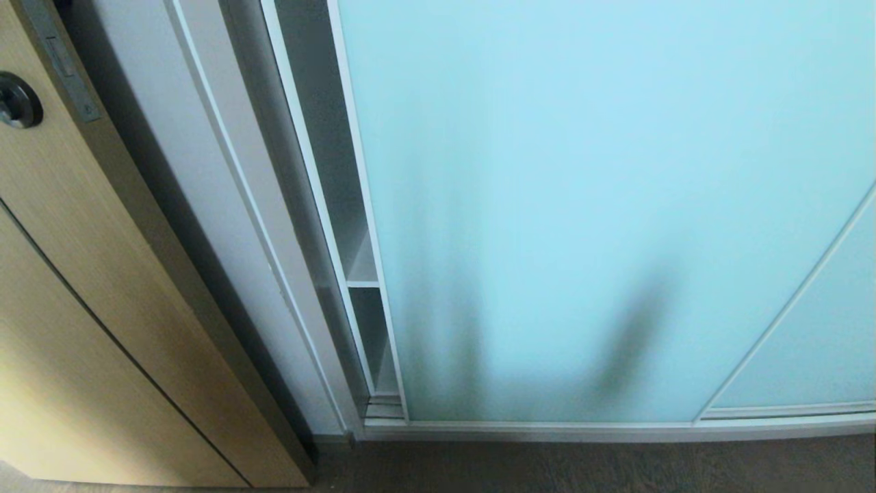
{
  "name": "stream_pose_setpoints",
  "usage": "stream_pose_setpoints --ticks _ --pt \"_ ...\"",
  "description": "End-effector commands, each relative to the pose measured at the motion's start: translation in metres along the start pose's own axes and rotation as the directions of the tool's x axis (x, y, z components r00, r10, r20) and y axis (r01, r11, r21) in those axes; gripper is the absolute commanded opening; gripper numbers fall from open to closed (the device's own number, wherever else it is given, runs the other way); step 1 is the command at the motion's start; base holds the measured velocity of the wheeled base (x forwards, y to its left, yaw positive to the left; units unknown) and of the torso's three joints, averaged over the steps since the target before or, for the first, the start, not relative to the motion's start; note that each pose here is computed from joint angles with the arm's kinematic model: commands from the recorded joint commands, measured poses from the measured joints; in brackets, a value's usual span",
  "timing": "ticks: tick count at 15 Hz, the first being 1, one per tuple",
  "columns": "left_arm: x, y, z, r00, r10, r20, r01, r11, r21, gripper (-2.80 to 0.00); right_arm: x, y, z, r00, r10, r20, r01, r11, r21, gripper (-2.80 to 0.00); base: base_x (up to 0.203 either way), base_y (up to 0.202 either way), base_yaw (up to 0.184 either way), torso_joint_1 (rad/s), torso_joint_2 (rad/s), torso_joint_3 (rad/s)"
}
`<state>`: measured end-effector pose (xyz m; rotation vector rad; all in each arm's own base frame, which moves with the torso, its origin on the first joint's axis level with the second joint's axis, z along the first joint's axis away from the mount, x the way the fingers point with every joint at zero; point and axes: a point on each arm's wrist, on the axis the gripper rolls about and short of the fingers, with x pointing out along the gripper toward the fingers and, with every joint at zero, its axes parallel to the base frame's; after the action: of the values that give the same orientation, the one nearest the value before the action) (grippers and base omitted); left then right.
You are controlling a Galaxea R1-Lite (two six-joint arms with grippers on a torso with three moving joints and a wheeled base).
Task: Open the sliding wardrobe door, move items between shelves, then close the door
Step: Open the door
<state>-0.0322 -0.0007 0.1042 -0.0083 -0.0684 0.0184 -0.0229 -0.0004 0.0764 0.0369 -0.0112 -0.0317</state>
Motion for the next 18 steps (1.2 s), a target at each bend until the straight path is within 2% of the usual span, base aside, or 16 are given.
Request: stream_pose_setpoints --ticks 1,5,7,9,11,13,18 --pt "-0.009 -0.001 0.047 0.997 -0.013 0.073 0.013 1.000 -0.006 -2.80 0.000 0.000 0.000 1.000 0.000 0.000 0.000 1.000 0.000 -2.80 0.000 0.000 0.000 0.000 0.00 0.000" --pt "0.024 -0.004 0.132 0.993 -0.113 0.015 0.114 0.993 -0.020 -2.80 0.000 0.000 0.000 1.000 0.000 0.000 0.000 1.000 0.000 -2.80 0.000 0.000 0.000 0.000 0.00 0.000" --pt "0.052 -0.006 0.173 0.983 -0.184 0.000 0.184 0.983 -0.028 -2.80 0.000 0.000 0.000 1.000 0.000 0.000 0.000 1.000 0.000 -2.80 0.000 0.000 0.000 0.000 0.00 0.000" --pt "0.087 -0.008 0.202 0.962 -0.270 -0.029 0.269 0.962 -0.042 -2.80 0.000 0.000 0.000 1.000 0.000 -0.001 0.000 1.000 0.000 -2.80 0.000 0.000 0.000 0.000 0.00 0.000" --pt "0.128 -0.009 0.217 0.941 -0.328 -0.083 0.323 0.944 -0.065 -2.80 0.000 0.000 0.000 1.000 0.000 0.000 0.000 1.000 0.000 -2.80 0.000 0.000 0.000 0.000 0.00 0.000" --pt "0.171 -0.010 0.223 0.925 -0.354 -0.137 0.344 0.934 -0.095 -2.80 0.000 0.000 0.000 1.000 0.000 0.000 0.000 1.000 0.000 -2.80 0.000 0.000 0.000 0.000 0.00 0.000" --pt "0.234 -0.012 0.257 0.922 -0.371 -0.109 0.357 0.925 -0.126 -2.80 0.000 0.000 0.000 1.000 0.000 0.000 0.000 1.000 0.000 -2.80 0.000 0.000 0.000 0.000 0.00 0.000"
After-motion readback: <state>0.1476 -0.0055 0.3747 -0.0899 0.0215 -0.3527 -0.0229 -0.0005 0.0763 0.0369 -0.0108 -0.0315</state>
